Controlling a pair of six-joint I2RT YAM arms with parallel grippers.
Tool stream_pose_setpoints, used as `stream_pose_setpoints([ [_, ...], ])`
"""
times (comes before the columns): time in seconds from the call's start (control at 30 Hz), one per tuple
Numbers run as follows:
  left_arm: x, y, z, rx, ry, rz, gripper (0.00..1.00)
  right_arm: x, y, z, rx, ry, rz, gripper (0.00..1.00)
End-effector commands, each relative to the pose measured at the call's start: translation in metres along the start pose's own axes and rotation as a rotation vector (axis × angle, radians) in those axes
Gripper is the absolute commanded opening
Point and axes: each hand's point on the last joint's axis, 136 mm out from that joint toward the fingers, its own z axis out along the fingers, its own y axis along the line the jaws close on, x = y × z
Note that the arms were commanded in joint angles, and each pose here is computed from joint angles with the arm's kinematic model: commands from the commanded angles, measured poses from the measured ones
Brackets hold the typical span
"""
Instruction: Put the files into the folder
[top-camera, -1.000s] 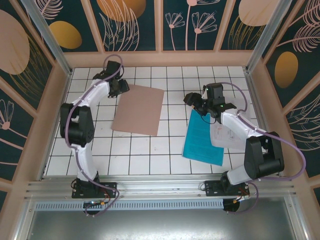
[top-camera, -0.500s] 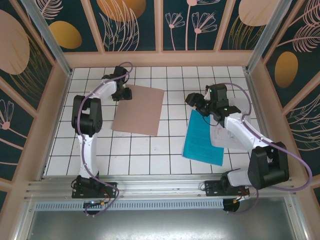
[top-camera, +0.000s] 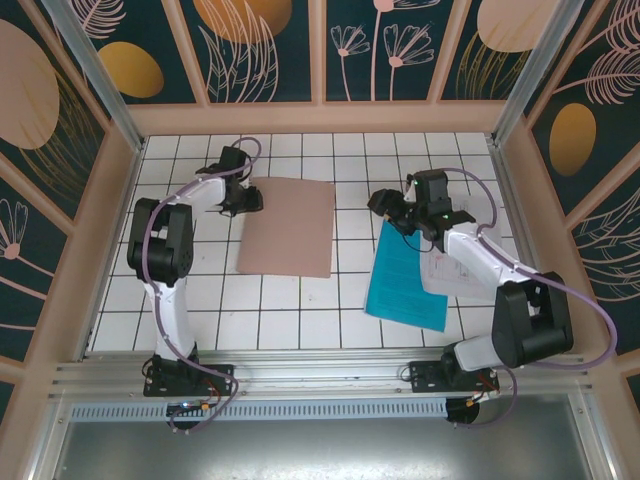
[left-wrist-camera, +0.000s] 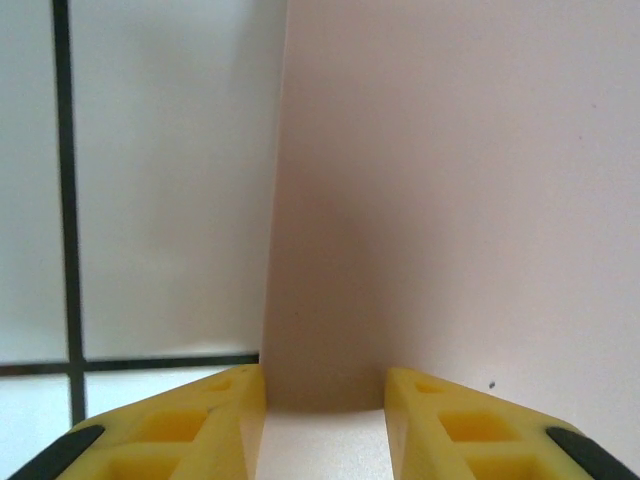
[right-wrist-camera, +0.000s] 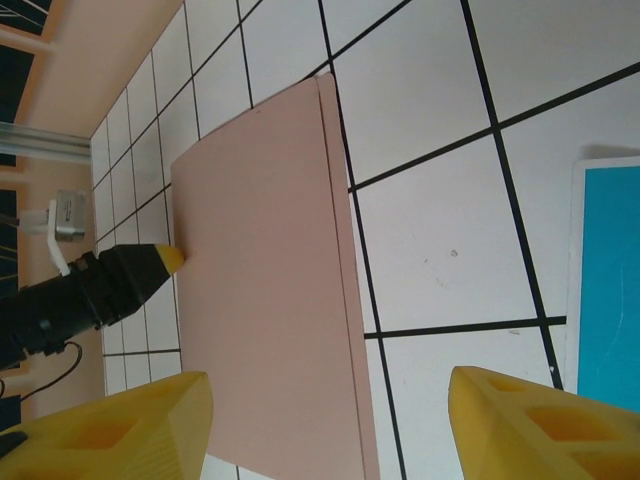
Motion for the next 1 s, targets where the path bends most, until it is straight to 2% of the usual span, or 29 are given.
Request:
stream_pose_setpoints([
  [0.0, 0.037, -0.024, -0.001, 0.077, 0.089, -0.034, 0.38, 0.008, 0.001, 0.010, -0.021, 0.025, 0.000, 0.65],
  [0.13, 0.060, -0.047, -0.006, 0.111, 0.108, -0.042, 0.38, 0.011, -0.003, 0.017, -0.018, 0.038, 0.008, 0.65],
  [0.27, 0.068, -0.057, -0.008, 0.107, 0.094, -0.042, 0.39, 0.016, -0.004, 0.027, -0.022, 0.058, 0.010, 0.64],
  [0.47, 0.049, -0.059, -0.018, 0.089, 0.040, -0.047, 0.47, 0.036, -0.012, 0.059, 0.019, 0.137, 0.003, 0.61],
  [0.5, 0.046, -0.059, -0.021, 0.079, 0.031, -0.055, 0.52, 0.039, -0.015, 0.066, 0.041, 0.153, -0.001, 0.61],
  [0.6, 0.037, -0.059, -0.031, 0.068, 0.006, -0.103, 0.60, 0.046, -0.024, 0.082, 0.106, 0.193, -0.012, 0.59],
  [0.7, 0.038, -0.071, -0.045, 0.112, 0.004, -0.175, 0.62, 0.050, -0.033, 0.095, 0.155, 0.220, -0.019, 0.59],
  [0.97, 0.086, -0.116, -0.072, 0.245, 0.069, -0.237, 0.64, 0.053, -0.047, 0.114, 0.204, 0.251, -0.025, 0.59],
])
